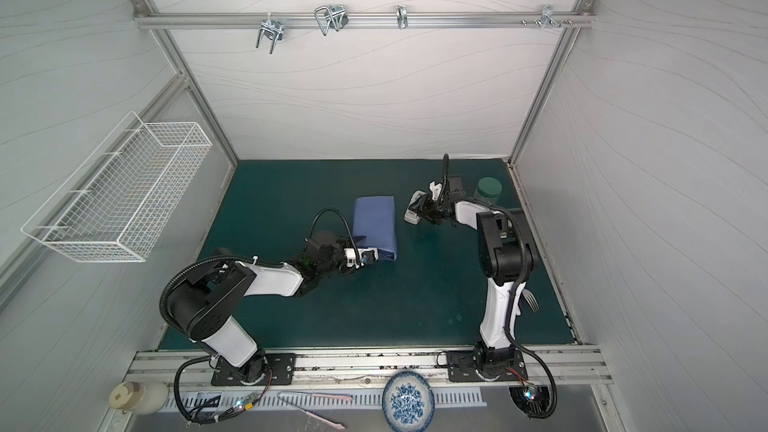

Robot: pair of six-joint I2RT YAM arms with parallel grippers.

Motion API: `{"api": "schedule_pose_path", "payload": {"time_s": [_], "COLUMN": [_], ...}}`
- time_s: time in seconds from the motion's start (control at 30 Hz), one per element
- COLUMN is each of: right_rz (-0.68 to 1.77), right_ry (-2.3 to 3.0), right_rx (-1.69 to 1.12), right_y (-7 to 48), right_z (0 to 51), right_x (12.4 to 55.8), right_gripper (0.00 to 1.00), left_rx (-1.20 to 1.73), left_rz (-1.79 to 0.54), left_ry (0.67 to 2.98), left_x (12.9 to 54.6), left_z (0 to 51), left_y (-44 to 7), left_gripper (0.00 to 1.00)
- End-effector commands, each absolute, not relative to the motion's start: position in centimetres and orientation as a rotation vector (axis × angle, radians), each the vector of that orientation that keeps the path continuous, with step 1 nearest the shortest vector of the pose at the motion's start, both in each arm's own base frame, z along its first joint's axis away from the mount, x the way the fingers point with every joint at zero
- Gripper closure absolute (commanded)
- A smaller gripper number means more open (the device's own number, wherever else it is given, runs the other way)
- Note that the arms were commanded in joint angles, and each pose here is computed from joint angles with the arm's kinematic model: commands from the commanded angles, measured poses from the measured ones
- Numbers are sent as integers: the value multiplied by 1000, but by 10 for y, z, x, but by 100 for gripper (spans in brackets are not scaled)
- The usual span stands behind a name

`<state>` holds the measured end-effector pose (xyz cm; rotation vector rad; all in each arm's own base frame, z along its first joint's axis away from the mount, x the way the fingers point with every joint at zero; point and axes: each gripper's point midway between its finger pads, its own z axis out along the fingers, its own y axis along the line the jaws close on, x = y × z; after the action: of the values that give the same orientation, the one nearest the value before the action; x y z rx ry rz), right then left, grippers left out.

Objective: Wrap the gift box in paper

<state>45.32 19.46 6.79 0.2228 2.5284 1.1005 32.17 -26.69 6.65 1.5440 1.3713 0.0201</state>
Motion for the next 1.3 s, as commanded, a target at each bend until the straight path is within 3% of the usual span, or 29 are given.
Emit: {"api": "schedule_pose_path", "payload": {"time_s": [0.0,0.57,1.27], "right_rz": [1122,1292,1398], "right_ry": [2526,2496,2419], "right_rx": [256,460,520], "right_y": [193,197,202], "right_z": [62,49,66], "right_x": [461,459,459], "right_gripper": [55,75,97], "left_rx": [1618,1615,1616], "left_rz": [-2,7,13], "left_ry": [1466,1476,1483], "left_x": [313,314,315], "left_z": [37,37,36], "left_y": [-260,-259,-258], "left_gripper": [38,38,38]}}
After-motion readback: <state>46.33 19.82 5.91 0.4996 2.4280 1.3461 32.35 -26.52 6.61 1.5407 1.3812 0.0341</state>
